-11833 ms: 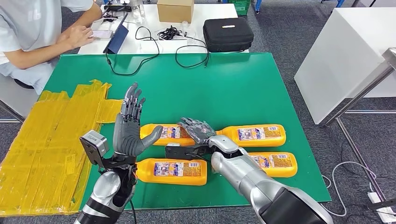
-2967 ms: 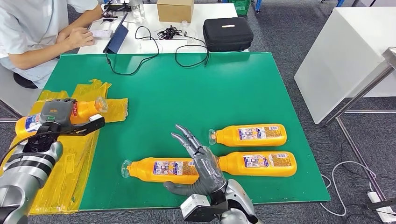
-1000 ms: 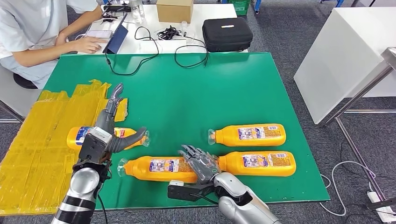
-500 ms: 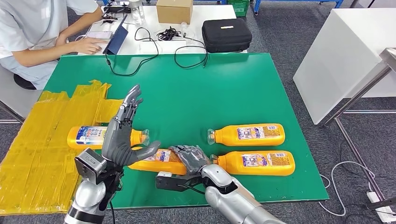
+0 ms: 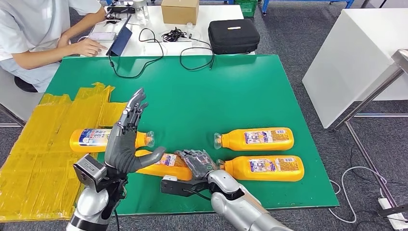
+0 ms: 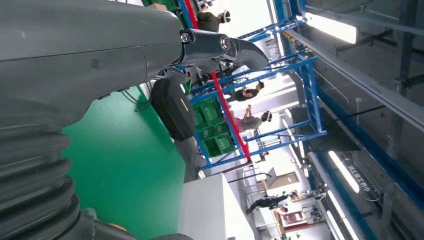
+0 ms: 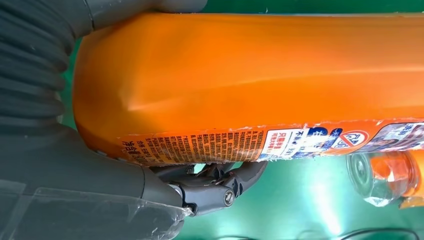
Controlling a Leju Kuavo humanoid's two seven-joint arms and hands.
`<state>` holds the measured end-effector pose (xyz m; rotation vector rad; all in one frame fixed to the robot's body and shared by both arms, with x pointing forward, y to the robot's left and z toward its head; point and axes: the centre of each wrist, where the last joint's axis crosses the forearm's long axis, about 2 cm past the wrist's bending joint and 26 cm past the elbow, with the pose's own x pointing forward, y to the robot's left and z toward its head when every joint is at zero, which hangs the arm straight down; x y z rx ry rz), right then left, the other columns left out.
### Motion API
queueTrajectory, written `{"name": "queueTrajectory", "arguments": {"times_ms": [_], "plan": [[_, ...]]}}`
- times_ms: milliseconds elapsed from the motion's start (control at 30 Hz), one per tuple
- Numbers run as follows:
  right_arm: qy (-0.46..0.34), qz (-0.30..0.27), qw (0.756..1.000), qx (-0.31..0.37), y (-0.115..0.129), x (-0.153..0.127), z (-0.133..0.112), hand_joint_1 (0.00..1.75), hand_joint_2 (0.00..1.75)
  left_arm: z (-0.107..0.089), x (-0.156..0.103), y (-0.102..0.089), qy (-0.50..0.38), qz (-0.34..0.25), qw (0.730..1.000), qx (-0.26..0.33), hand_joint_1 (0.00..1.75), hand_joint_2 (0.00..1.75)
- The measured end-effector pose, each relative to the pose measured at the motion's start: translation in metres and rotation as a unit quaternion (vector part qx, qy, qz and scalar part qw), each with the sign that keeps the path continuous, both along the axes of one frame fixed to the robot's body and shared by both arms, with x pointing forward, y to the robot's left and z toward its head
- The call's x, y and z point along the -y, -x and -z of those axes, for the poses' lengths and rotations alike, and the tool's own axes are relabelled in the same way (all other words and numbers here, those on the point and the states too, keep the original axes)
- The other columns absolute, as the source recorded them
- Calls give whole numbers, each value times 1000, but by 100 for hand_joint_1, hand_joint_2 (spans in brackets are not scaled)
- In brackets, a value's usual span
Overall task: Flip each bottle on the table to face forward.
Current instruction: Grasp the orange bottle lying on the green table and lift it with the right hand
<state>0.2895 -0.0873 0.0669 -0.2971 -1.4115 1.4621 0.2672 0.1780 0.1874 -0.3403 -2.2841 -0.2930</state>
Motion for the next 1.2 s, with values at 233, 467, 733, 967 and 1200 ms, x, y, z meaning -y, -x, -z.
{"name": "queueTrajectory", "arguments": {"times_ms": [233,467,733,967,1200], "plan": [[-69,34,997,23,14,5,6,175,175,1,2,7,41,4,999,-8,0,175],[-180,91,976,83,33,13,2,175,175,2,2,15,96,-14,995,-24,0,175],[-287,175,929,156,43,24,-11,175,175,4,1,20,99,-64,993,-26,0,175],[-345,239,887,191,48,38,-20,175,175,4,3,19,113,-122,985,-56,0,175],[-397,267,847,234,49,46,-28,175,175,18,8,14,94,-46,978,-180,0,175]]}}
